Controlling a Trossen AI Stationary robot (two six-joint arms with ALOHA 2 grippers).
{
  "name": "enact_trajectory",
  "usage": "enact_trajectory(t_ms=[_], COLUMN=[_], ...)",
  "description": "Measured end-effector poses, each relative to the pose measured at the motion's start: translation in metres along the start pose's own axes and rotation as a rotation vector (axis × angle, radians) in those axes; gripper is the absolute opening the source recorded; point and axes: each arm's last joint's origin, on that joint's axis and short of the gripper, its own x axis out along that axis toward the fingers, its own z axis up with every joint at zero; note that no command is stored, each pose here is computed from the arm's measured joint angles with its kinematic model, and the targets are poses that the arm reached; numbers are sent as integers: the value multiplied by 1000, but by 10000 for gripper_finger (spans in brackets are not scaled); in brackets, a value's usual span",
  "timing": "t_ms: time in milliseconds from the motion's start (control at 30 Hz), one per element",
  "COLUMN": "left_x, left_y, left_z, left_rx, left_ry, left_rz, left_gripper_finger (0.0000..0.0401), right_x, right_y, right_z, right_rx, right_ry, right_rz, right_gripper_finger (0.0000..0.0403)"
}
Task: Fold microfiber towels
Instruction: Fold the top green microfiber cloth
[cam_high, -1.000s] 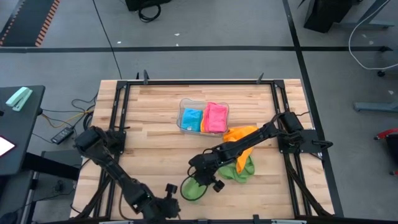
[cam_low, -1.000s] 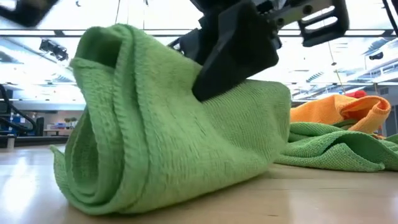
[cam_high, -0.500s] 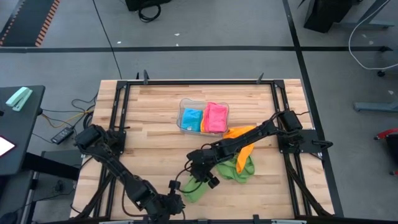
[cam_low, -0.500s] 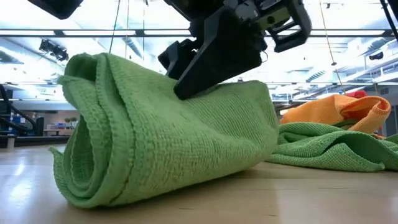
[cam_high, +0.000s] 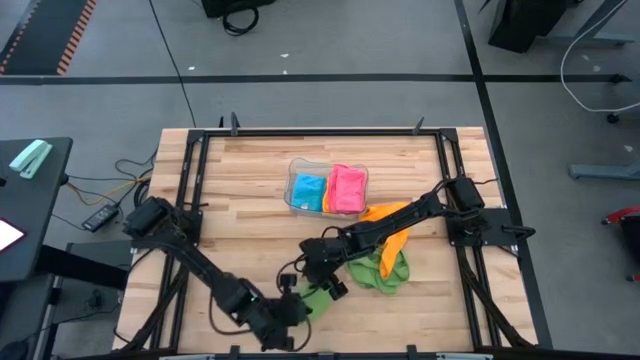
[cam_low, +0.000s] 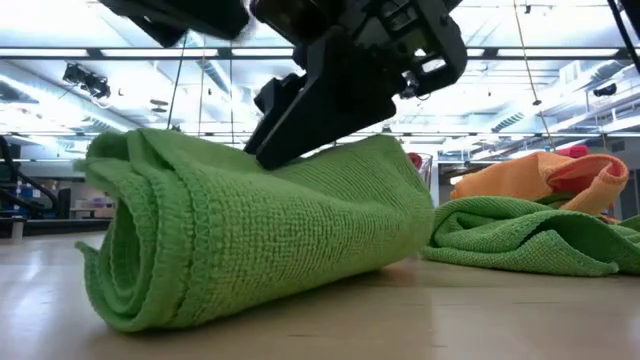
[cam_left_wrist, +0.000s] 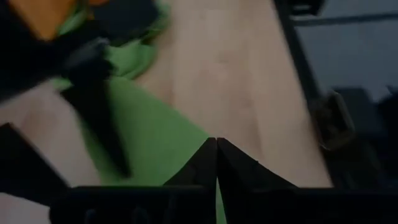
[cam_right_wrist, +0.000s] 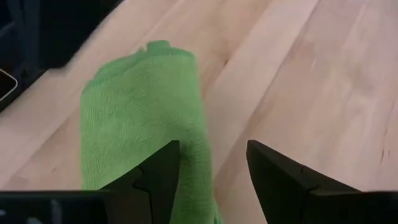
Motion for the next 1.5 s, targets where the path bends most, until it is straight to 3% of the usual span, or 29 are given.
enact_trajectory(t_ms=[133, 367, 900, 1167, 1300, 1500], left_x=[13, 37, 38, 38, 38, 38], left_y=[9, 6, 4, 3, 4, 4], left_z=[-2, -25, -30, -29, -29, -29], left_rx=[-73, -114, -147, -148, -152, -152], left_ry=[29, 155, 178, 171, 171, 170], left_rz=[30, -11, 2, -3, -2, -2], left_gripper_finger=[29, 21, 19, 13, 21, 14], right_x=[-2, -7, -8, 6, 8, 9], right_y=[1, 4, 47, 35, 34, 36], right_z=[1, -1, 14, -30, -53, -64], right_rx=[12, 20, -65, 32, 58, 86], right_ry=[2, 44, -5, -94, -61, -57], right_rz=[5, 16, 66, -2, -52, -54], right_gripper_finger=[196, 194, 183, 183, 183, 183])
